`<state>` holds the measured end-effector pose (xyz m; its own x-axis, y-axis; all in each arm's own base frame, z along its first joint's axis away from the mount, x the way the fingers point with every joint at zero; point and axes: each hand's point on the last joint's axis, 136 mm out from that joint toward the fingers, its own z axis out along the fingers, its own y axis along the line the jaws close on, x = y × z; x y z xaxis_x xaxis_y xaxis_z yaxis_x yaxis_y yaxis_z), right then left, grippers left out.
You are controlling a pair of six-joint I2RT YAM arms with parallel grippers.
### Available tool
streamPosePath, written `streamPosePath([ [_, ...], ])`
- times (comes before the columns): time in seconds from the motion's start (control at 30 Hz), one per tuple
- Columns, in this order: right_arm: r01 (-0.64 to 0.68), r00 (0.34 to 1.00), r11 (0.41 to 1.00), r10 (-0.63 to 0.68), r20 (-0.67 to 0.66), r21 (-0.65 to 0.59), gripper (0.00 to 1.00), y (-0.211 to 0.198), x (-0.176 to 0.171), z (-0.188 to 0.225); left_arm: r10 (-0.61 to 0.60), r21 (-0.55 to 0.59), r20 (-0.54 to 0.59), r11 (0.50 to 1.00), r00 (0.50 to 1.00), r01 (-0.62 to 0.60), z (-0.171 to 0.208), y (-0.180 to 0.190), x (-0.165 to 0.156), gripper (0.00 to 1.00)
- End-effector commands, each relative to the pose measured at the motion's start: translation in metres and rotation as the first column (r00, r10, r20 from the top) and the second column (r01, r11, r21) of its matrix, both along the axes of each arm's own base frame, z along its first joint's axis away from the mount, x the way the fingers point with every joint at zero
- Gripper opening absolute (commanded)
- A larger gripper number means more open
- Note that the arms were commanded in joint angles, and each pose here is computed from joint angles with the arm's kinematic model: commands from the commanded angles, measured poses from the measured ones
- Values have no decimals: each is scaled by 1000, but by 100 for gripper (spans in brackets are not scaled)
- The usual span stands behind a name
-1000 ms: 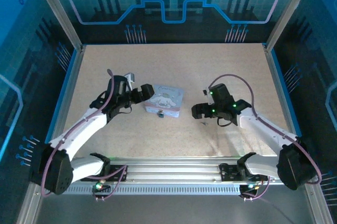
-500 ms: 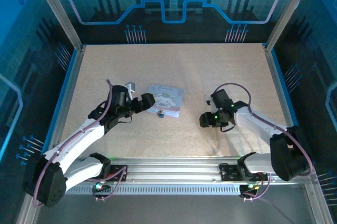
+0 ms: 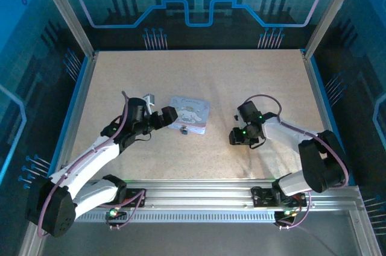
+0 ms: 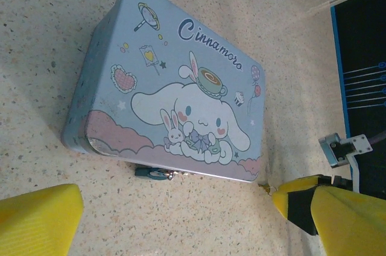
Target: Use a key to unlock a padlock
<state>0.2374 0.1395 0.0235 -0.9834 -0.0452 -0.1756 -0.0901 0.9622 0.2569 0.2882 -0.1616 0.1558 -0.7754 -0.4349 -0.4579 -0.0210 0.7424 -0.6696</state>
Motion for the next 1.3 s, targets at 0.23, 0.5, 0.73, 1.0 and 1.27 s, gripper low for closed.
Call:
streamPosePath([
  [0.23, 15, 1000, 1000, -15, -23, 19, 33, 5, 7, -5, -9, -16, -5, 1000, 1000, 9, -1, -3, -3, 99],
  [0.5, 18, 999, 1000, -18, -36, 15, 21, 4, 4, -11, -8, -13, -11, 1000, 1000, 8, -3, -2, -4, 98],
  [0.73, 27, 999, 999, -26, -35, 21, 8, 3, 1, -13, -7, -13, -11, 1000, 1000, 7, -2, -2, -6, 98],
  [1.0, 40, 999, 995, -40, -6, 96, 0, 12, 1, -7, -12, -43, -3, 999, 1000, 12, 6, -4, -8, 98],
  [1.27, 80, 991, 920, -113, 65, 384, 0, 49, 11, 21, -38, -133, 13, 990, 999, 40, 19, -17, -10, 98],
])
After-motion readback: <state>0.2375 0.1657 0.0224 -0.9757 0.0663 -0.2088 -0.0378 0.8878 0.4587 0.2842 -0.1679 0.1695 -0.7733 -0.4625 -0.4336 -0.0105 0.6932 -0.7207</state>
